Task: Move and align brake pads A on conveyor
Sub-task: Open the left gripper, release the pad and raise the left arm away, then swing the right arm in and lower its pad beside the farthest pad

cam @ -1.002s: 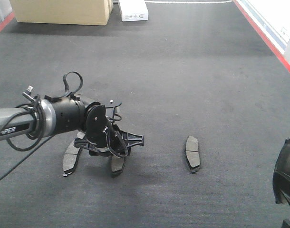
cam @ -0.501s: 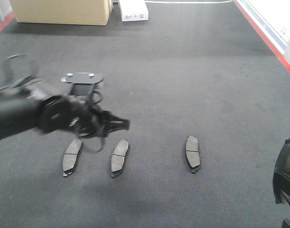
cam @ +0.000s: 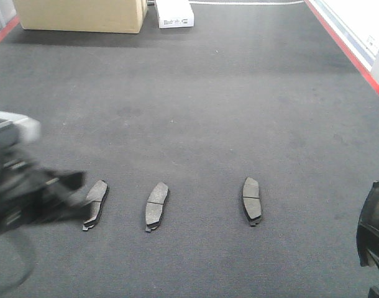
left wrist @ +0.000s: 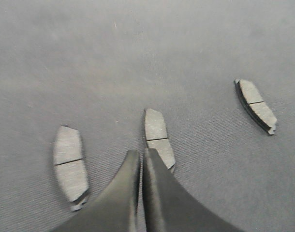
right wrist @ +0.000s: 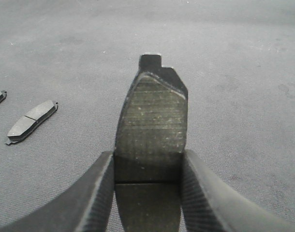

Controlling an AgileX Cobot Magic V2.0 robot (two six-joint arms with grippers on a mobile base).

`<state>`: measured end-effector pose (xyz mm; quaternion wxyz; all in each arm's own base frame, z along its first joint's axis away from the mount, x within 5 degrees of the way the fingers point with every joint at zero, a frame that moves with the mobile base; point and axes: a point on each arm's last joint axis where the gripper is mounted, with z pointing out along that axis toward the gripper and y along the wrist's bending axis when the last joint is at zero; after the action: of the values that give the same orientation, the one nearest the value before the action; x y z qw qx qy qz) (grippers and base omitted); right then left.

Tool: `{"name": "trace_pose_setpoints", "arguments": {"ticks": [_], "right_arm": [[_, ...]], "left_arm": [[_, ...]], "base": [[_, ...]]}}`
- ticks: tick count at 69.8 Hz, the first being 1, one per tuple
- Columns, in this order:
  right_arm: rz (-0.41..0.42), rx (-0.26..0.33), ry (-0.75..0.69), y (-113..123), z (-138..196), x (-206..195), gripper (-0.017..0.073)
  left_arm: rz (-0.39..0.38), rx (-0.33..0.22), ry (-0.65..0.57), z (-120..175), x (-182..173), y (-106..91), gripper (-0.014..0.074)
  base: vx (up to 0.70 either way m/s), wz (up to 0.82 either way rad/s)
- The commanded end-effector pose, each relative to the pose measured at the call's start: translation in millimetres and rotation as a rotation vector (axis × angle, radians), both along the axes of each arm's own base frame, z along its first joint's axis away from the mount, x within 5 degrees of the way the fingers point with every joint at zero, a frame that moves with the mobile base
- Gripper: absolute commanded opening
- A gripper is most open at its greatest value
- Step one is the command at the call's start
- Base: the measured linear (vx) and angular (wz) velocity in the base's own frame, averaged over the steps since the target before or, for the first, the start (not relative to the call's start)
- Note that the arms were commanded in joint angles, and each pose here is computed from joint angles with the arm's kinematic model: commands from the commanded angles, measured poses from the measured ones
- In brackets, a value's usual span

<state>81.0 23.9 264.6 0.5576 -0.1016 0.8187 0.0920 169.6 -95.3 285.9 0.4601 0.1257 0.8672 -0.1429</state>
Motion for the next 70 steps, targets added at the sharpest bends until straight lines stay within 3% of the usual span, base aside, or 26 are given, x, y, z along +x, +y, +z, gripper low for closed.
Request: {"name": "trace_pose_setpoints", "arguments": {"ticks": [1,22,37,70], "right_arm": [[0.002,0.022,-0.126,1,19,3,0.0025],[0.002,0.022,-0.126,1,19,3,0.0025],[0.002,0.022,-0.126,1,19,3,0.0025],[0.002,0.022,-0.126,1,19,3,0.0025]], "left_arm": [[-0.031,-0.059,-0.166,18,-22,12.5,-0.0008],[-0.030,-0.172,-0.398,15,-89,54.5,-0.0008],[-0.027,-0.229,-0.491,15,-109,66.9,-0.0007],[-0.026,-0.235,-0.502,16,-111,68.2,-0.0007]], "base": [[0.00,0.00],[0.00,0.00],[0.00,0.00],[0.00,0.00]]}}
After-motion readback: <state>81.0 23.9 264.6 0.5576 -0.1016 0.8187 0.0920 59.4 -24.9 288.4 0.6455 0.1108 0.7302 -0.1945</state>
